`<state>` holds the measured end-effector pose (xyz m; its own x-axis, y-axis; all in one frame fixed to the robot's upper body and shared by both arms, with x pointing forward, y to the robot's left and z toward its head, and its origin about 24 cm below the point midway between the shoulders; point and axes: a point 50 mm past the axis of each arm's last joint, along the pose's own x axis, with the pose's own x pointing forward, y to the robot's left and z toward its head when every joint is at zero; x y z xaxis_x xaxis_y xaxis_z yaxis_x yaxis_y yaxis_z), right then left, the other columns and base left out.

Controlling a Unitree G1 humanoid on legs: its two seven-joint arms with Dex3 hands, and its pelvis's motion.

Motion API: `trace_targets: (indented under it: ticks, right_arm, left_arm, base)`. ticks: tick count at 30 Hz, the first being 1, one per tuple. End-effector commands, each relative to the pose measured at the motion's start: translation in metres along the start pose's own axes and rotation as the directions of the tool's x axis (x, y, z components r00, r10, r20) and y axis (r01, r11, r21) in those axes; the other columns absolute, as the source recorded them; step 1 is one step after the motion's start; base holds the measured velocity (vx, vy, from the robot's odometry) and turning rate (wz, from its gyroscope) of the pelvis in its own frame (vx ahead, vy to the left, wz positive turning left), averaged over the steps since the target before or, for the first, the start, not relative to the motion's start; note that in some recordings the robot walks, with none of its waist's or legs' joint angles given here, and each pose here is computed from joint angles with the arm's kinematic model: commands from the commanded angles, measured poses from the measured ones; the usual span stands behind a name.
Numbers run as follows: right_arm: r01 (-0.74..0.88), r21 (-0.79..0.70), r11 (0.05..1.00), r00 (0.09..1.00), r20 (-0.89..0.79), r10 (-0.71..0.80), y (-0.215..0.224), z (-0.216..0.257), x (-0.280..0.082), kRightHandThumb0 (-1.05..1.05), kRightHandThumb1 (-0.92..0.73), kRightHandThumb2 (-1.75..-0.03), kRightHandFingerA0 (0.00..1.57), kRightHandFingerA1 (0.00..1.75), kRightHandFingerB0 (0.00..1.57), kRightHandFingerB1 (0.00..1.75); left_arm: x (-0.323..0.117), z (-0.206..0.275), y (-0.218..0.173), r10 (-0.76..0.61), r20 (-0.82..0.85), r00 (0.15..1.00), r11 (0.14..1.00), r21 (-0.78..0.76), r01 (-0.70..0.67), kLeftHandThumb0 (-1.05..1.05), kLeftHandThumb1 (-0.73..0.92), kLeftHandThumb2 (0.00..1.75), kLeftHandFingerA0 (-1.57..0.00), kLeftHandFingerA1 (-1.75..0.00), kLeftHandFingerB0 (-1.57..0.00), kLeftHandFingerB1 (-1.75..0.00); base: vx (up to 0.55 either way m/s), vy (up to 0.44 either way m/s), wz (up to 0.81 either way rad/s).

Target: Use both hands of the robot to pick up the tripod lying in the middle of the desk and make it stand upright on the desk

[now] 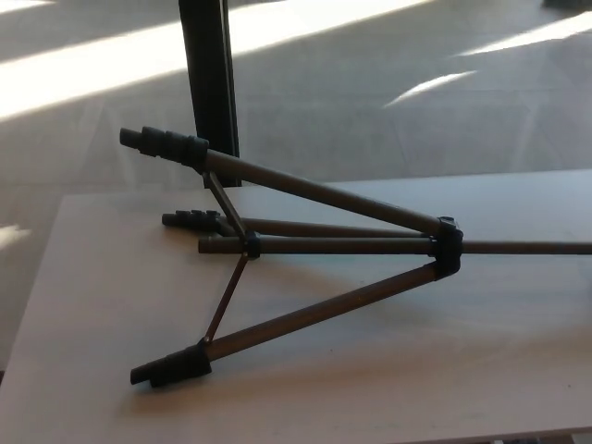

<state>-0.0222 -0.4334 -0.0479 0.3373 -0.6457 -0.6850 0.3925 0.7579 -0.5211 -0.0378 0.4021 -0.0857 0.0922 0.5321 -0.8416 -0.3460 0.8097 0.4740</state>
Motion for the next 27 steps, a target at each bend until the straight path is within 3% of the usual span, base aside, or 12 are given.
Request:
trace_targets:
  ticks: [1,2,7,10,11,14,15,17,18,20,23,27]
  right_arm:
    - [0.019,0.239,0.971,0.99,0.13,-0.051,-0.023,0.015,-0.003,-0.71,-0.58,-0.9,0.49,0.55,0.24,0.44]
    - [0.019,0.306,0.952,0.986,0.15,-0.068,-0.026,0.018,-0.003,-0.66,-0.7,-0.61,0.53,0.43,0.27,0.31]
    - [-0.05,0.62,0.783,0.927,0.322,-0.195,-0.044,0.054,-0.002,-0.63,-0.69,-0.62,0.45,0.44,0.28,0.32]
    - [-0.135,0.646,0.751,0.862,0.45,-0.232,-0.049,0.084,-0.008,-0.65,-0.69,-0.62,0.47,0.46,0.2,0.32]
    - [-0.192,0.698,0.69,0.797,0.521,-0.305,-0.049,0.11,-0.017,-0.64,-0.69,-0.61,0.58,0.49,0.34,0.35]
    - [-0.213,0.674,0.708,0.762,0.568,-0.312,-0.045,0.124,-0.024,-0.63,-0.73,-0.62,0.54,0.48,0.37,0.36]
    - [-0.384,0.627,0.677,0.618,0.72,-0.316,-0.037,0.169,-0.054,-0.68,-0.57,-0.94,0.51,0.61,0.36,0.5]
    - [-0.406,0.612,0.679,0.596,0.74,-0.312,-0.034,0.178,-0.061,-0.68,-0.57,-0.94,0.51,0.61,0.36,0.5]
    - [-0.49,0.555,0.672,0.516,0.806,-0.29,-0.022,0.205,-0.085,-0.65,-0.73,-0.62,0.52,0.5,0.43,0.37]
    - [-0.526,0.529,0.666,0.48,0.831,-0.282,-0.014,0.218,-0.097,-0.62,-0.74,-0.62,0.53,0.5,0.43,0.37]
    - [-0.638,0.387,0.666,0.322,0.919,-0.226,0.015,0.252,-0.139,-0.63,-0.74,-0.63,0.6,0.52,0.47,0.4]
    - [-0.715,0.299,0.632,0.236,0.954,-0.184,0.043,0.267,-0.163,-0.63,-0.71,-0.61,0.67,0.55,0.54,0.43]
  left_arm:
    - [-0.004,0.009,0.017,0.046,0.121,0.992,0.957,-0.288,-0.009,-0.5,0.69,0.6,-0.58,-0.54,-0.55,-0.47]
    - [-0.004,0.013,0.019,0.067,0.154,0.986,0.931,-0.365,-0.006,-0.5,0.68,0.6,-0.61,-0.59,-0.56,-0.5]
    - [-0.007,0.061,0.029,0.127,0.347,0.929,0.874,-0.483,0.061,-0.54,0.7,0.61,-0.59,-0.58,-0.6,-0.5]
    - [-0.013,0.085,0.032,0.128,0.452,0.883,0.887,-0.451,0.102,-0.55,0.73,0.61,-0.59,-0.55,-0.53,-0.46]
    - [-0.02,0.111,0.037,0.151,0.523,0.839,0.871,-0.471,0.137,-0.53,0.73,0.61,-0.58,-0.52,-0.53,-0.44]
    - [-0.026,0.122,0.039,0.17,0.575,0.8,0.862,-0.48,0.162,-0.51,0.73,0.62,-0.59,-0.54,-0.55,-0.46]
    - [-0.054,0.169,0.046,0.201,0.73,0.654,0.876,-0.432,0.213,-0.56,0.73,0.62,-0.56,-0.48,-0.54,-0.41]
    - [-0.06,0.176,0.047,0.214,0.748,0.628,0.875,-0.433,0.218,-0.56,0.73,0.62,-0.56,-0.48,-0.54,-0.41]
    - [-0.092,0.207,0.05,0.248,0.824,0.509,0.883,-0.409,0.231,-0.53,0.73,0.62,-0.59,-0.48,-0.55,-0.41]
    - [-0.109,0.222,0.051,0.249,0.866,0.433,0.889,-0.382,0.253,-0.53,0.74,0.62,-0.55,-0.48,-0.52,-0.42]
    - [-0.178,0.263,0.053,0.242,0.953,0.183,0.902,-0.291,0.318,-0.59,0.7,0.61,-0.59,-0.53,-0.58,-0.43]
    - [-0.213,0.287,0.05,0.227,0.973,0.034,0.931,-0.227,0.287,-0.67,0.66,0.61,-0.7,-0.56,-0.69,-0.42]
  base:
    - [0.0,0.0,0.0]
    - [0.0,0.0,0.0]
    - [0.0,0.0,0.0]
    - [0.0,0.0,0.0]
    - [0.0,0.0,0.0]
    - [0.0,0.0,0.0]
    - [0.0,0.0,0.0]
    - [0.0,0.0,0.0]
    - [0.0,0.0,0.0]
    - [0.0,0.0,0.0]
    - [0.0,0.0,0.0]
    - [0.0,0.0,0.0]
